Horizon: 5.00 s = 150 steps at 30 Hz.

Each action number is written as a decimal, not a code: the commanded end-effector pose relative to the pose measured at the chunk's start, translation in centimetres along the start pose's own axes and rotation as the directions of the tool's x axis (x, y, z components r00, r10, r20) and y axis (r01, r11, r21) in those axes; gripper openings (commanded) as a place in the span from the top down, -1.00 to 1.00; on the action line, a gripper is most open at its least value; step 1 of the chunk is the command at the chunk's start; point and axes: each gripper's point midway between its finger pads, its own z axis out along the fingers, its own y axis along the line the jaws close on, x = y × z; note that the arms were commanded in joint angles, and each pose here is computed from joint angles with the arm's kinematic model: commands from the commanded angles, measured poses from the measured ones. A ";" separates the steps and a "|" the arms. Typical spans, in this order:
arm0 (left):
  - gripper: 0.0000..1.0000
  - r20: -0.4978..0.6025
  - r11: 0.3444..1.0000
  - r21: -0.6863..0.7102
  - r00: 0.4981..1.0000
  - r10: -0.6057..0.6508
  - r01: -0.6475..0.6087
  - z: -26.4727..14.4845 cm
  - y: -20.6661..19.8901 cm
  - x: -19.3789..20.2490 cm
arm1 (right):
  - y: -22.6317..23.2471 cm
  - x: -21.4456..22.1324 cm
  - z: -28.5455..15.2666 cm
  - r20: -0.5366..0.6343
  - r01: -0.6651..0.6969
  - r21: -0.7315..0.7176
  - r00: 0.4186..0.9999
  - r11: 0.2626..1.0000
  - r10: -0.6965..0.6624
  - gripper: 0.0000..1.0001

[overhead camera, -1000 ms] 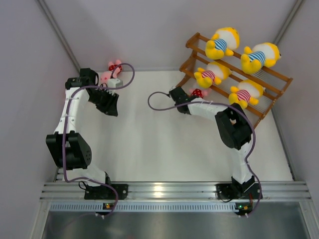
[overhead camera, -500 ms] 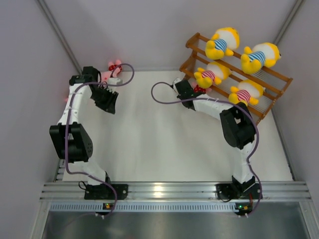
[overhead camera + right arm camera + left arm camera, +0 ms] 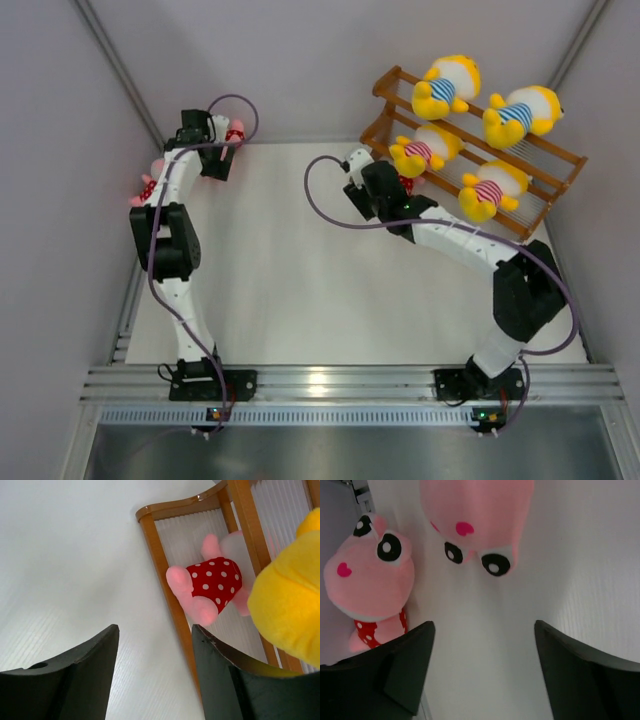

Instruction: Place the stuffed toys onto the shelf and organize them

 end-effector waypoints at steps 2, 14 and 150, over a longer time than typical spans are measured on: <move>-0.96 0.213 0.990 -0.129 0.977 -0.028 0.056 2.7 0.8 -6.3 | 0.4 -0.7 -1.6 0.067 -0.087 -0.032 0.994 0.996 0.089 -0.24; -0.96 0.234 0.936 -0.352 0.970 0.061 0.026 10.9 3.7 -7.9 | 0.4 3.5 -2.5 -0.011 -0.119 0.012 0.993 0.993 0.119 -0.29; -0.73 -0.053 0.849 0.284 0.877 0.478 -0.446 -16.3 -13.3 10.2 | -7.1 8.1 -2.1 -0.293 0.163 0.466 0.956 0.870 -0.022 -0.57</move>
